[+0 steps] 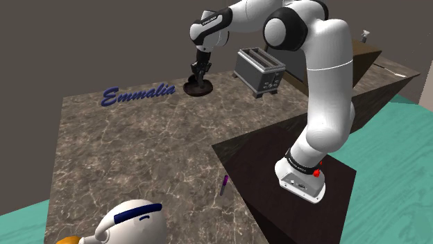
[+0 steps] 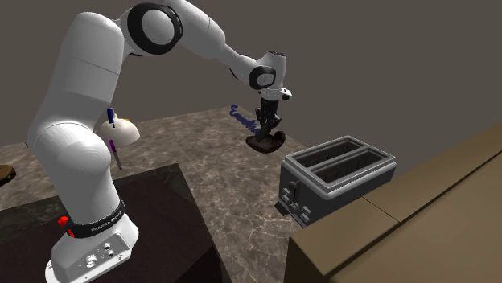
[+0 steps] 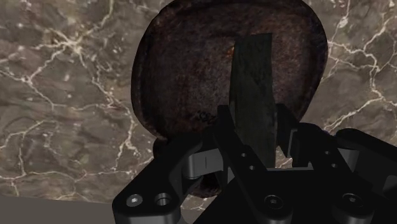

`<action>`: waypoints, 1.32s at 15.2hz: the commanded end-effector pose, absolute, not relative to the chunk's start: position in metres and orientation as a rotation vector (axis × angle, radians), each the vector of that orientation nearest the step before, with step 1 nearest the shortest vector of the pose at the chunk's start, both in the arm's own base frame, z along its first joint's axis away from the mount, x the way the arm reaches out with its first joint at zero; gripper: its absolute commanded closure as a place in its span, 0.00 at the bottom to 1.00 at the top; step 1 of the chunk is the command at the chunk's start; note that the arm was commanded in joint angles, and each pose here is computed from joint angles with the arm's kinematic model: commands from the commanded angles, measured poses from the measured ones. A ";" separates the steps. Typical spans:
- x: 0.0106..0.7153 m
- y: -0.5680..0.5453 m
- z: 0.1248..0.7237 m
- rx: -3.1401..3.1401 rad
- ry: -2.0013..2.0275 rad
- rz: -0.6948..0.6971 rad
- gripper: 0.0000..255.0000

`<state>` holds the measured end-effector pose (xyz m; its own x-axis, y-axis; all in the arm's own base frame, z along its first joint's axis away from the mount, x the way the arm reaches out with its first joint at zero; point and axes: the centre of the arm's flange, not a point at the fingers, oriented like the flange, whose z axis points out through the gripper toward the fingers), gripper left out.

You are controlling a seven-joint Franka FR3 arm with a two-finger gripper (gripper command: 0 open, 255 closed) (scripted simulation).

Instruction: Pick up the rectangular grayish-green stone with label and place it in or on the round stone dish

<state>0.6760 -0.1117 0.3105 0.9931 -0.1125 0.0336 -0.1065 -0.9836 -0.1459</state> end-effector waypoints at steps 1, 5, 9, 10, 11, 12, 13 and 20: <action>0.676 -0.112 0.311 -2.992 0.165 -0.063 1.00; 0.676 -0.112 0.311 -2.992 0.165 -0.063 0.00; 0.675 -0.114 0.324 -2.992 0.165 -0.063 0.00; 0.675 -0.115 0.337 -2.992 0.165 -0.063 0.00; 0.674 -0.117 0.350 -2.992 0.165 -0.063 0.00; 0.674 -0.119 0.360 -2.992 0.165 -0.063 0.00; 0.674 -0.119 0.360 -2.992 0.165 -0.063 0.00; 0.674 -0.119 0.360 -2.992 0.165 -0.063 0.00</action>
<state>0.6735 -0.1188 0.3600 0.9931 -0.1125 0.0339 -0.1065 -0.9836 -0.1459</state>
